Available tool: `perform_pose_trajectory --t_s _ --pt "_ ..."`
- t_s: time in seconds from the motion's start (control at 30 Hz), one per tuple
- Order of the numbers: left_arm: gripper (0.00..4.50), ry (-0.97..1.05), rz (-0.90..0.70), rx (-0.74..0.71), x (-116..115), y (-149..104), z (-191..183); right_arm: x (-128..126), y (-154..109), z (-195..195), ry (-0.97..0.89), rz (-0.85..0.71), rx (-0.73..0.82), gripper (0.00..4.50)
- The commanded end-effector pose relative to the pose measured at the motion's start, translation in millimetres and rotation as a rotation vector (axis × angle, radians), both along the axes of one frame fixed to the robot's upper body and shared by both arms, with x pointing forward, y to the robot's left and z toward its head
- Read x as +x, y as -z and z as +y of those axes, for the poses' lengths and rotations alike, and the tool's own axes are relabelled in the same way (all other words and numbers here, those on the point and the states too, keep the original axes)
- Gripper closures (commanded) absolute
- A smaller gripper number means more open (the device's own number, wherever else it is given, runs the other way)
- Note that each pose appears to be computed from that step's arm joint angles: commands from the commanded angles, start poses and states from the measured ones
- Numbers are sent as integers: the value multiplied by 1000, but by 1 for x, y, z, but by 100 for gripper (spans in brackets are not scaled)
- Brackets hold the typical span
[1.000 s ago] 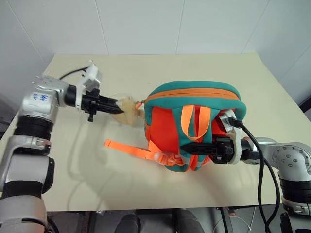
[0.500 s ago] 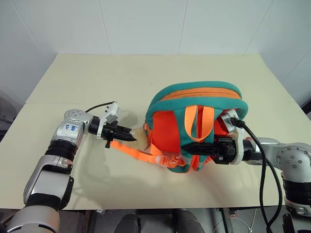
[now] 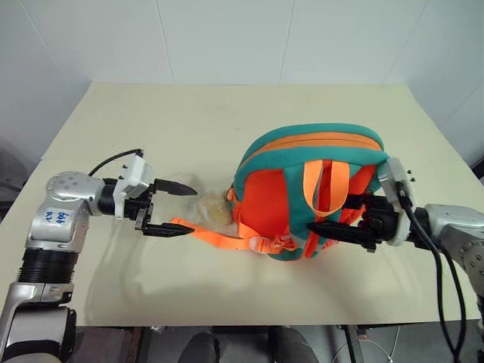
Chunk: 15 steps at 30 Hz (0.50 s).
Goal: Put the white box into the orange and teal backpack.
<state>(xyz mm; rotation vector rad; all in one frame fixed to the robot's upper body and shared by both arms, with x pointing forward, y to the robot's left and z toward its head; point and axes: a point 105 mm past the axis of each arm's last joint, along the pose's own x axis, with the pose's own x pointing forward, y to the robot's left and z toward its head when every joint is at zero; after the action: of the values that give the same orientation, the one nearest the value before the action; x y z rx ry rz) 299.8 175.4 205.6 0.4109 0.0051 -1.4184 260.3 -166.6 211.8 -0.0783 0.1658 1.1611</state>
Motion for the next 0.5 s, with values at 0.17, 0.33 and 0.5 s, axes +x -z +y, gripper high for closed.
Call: perform_pose_trajectory --t_s 0.17,0.33,0.5 --pt "1 40 61 -35 -35 16 -6 2 -9 -44 120 -145 -128 0" --pt "1 -24 42 -90 -40 31 -7 5 -11 -58 128 -245 -197 0" --pt "1 -56 2 -109 -35 30 -2 4 -2 -69 97 -285 -280 0"
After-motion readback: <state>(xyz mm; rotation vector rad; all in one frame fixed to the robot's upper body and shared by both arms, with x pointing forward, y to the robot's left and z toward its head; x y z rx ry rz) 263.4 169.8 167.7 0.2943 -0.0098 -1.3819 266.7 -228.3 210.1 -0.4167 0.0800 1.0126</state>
